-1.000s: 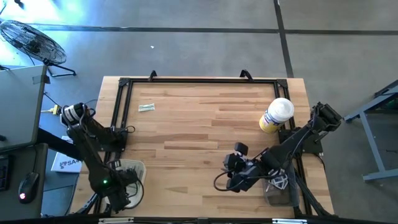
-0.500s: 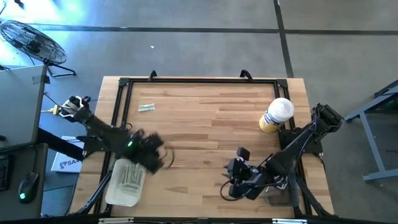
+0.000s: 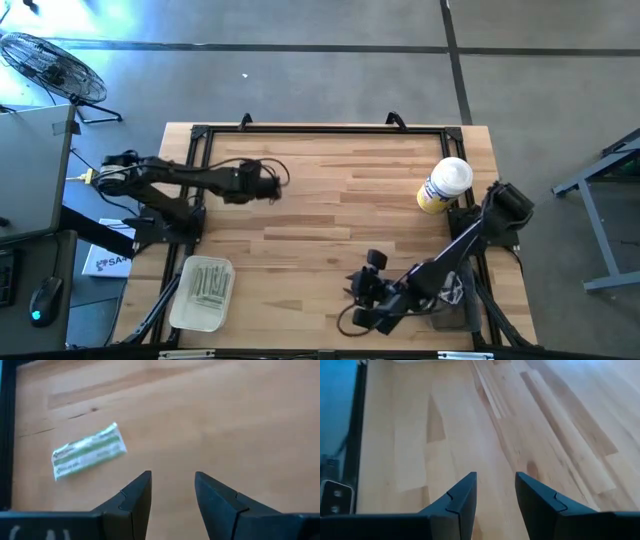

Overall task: Pick & Place First Aid Supplies
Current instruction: Put the green bandage into the white bin

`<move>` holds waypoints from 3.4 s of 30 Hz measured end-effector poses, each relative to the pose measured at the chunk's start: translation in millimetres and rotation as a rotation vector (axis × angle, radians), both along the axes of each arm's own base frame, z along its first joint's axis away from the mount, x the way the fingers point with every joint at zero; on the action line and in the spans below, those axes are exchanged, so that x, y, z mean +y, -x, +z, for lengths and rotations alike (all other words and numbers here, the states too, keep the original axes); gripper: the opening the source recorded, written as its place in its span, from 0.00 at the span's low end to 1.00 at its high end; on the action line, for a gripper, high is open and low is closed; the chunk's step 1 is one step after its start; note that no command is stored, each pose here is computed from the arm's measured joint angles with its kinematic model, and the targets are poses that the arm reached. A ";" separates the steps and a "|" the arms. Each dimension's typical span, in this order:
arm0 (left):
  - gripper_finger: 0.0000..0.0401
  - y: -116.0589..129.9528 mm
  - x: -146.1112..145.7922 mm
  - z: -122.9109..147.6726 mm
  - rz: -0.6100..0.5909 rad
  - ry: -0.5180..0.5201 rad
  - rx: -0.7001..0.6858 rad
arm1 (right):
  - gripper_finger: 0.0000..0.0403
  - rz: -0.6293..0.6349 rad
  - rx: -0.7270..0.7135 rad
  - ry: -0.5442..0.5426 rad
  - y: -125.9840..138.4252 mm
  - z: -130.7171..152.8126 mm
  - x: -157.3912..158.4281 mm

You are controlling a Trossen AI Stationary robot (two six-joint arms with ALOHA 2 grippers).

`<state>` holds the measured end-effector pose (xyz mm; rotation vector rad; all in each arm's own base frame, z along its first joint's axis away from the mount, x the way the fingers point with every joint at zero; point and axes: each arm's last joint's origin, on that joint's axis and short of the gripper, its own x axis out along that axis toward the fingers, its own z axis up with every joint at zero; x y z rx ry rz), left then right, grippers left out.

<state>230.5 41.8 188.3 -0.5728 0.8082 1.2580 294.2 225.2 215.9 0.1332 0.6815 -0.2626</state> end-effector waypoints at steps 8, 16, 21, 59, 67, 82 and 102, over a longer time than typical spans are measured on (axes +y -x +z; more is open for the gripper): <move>0.37 16.7 39.0 -37.9 0.196 -0.084 -0.165 | 0.32 -0.058 -0.002 -0.004 -14.2 -2.3 -16.6; 0.37 31.6 48.1 -56.0 0.319 -0.194 -0.228 | 0.32 -0.068 -0.007 0.005 -14.7 -2.2 -17.8; 0.37 28.3 51.1 -66.5 0.318 -0.228 -0.192 | 0.32 -0.073 -0.010 0.010 -15.0 -2.1 -18.4; 0.01 5.4 39.1 -63.7 -0.013 -0.024 -0.156 | 0.32 -0.051 0.043 0.022 -11.0 -4.8 -18.5; 0.00 -2.7 -17.6 2.9 -0.514 0.002 -0.261 | 0.32 -0.031 0.095 -0.001 -7.9 -7.1 -18.1; 0.00 65.8 -159.6 128.7 -1.271 0.258 -0.042 | 0.32 -0.128 0.230 0.008 7.5 -15.1 -25.2; 0.00 130.7 -280.1 59.7 -1.350 0.077 0.199 | 0.32 -0.179 0.203 0.026 8.4 -14.6 -27.6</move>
